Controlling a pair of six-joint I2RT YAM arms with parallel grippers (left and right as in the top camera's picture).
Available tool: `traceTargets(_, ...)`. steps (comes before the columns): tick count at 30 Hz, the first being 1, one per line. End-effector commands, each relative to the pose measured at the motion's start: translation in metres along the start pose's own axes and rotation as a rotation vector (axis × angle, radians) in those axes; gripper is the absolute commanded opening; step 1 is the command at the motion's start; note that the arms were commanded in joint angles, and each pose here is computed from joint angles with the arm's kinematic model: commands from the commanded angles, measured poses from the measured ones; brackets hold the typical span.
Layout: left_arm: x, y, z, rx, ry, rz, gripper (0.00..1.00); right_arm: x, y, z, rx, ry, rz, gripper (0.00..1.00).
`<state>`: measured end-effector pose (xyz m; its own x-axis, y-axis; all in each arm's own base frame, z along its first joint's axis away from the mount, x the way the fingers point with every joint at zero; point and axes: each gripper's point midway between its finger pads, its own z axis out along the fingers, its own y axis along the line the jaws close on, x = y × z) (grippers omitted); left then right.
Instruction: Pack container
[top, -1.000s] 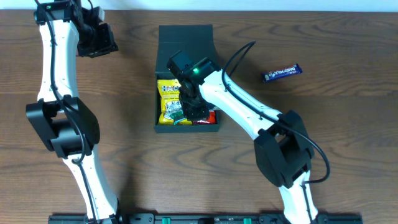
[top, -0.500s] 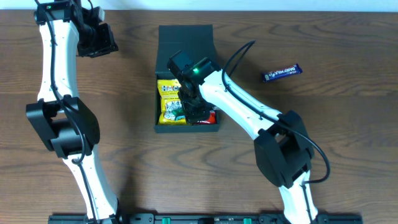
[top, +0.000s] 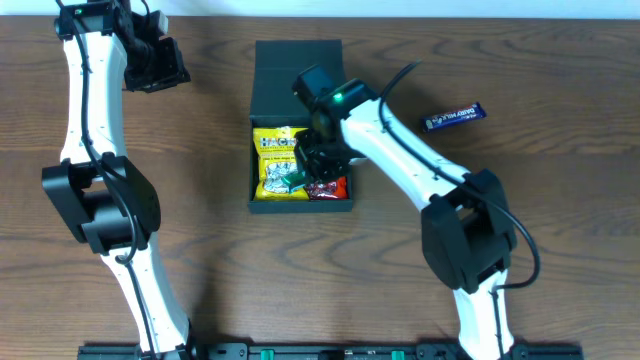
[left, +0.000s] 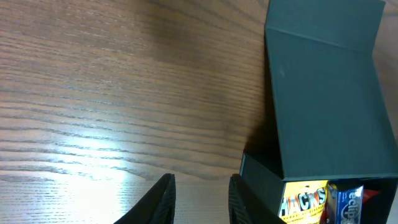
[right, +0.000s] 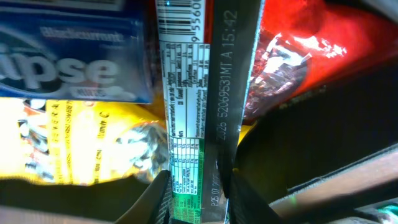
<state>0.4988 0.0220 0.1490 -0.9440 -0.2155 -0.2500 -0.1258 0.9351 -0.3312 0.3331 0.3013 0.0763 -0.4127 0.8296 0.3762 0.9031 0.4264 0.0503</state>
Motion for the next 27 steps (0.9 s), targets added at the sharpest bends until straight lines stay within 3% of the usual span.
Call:
traceTargets(1, -0.005, -0.001, -0.004, 0.003, -0.017, 0.007, 0.3, 0.012, 0.003, -0.014, -0.022, 0.134, -0.096, 0.02)
traceTargets(5, -0.005, -0.001, -0.004, 0.004, -0.017, 0.007, 0.3, 0.016, 0.005, -0.018, -0.031, 0.19, -0.143, 0.02)
traceTargets(7, -0.005, -0.001, -0.004, 0.003, -0.016, 0.007, 0.3, 0.017, 0.005, -0.018, -0.031, 0.188, -0.144, 0.08)
traceTargets(8, -0.005, -0.001, -0.004, 0.003, -0.016, 0.007, 0.3, 0.015, 0.005, -0.017, -0.031, 0.173, -0.144, 0.17)
traceTargets(9, -0.005, -0.001, -0.004, 0.003, -0.016, 0.007, 0.3, 0.013, 0.005, -0.016, -0.032, 0.157, -0.142, 0.33)
traceTargets(10, -0.005, -0.001, -0.004, 0.003, -0.017, 0.007, 0.3, 0.011, 0.006, -0.016, -0.033, 0.144, -0.144, 0.65)
traceTargets(11, -0.005, -0.001, -0.004, 0.003, -0.017, 0.007, 0.3, 0.01, 0.006, -0.015, -0.035, 0.136, -0.145, 0.85)
traceTargets(12, -0.005, -0.001, -0.004, 0.003, -0.017, 0.008, 0.3, 0.009, 0.006, -0.015, -0.035, 0.13, -0.145, 0.97)
traceTargets(13, -0.005, -0.001, -0.004, 0.003, -0.017, 0.011, 0.3, 0.009, 0.007, -0.015, -0.037, 0.129, -0.146, 0.99)
traceTargets(20, -0.005, -0.001, -0.004, 0.003, -0.016, 0.011, 0.3, 0.016, 0.013, -0.018, -0.067, 0.176, -0.176, 0.95)
traceTargets(22, -0.005, -0.001, -0.004, 0.003, -0.016, 0.011, 0.3, 0.018, 0.02, -0.02, -0.101, 0.196, -0.234, 0.84)
traceTargets(25, -0.005, 0.0, -0.004, -0.001, -0.016, 0.01, 0.3, 0.022, 0.024, -0.025, -0.133, 0.204, -0.32, 0.8)
traceTargets(27, -0.005, 0.0, -0.004, -0.004, -0.015, 0.01, 0.3, 0.028, 0.029, -0.032, -0.175, 0.21, -0.408, 0.57)
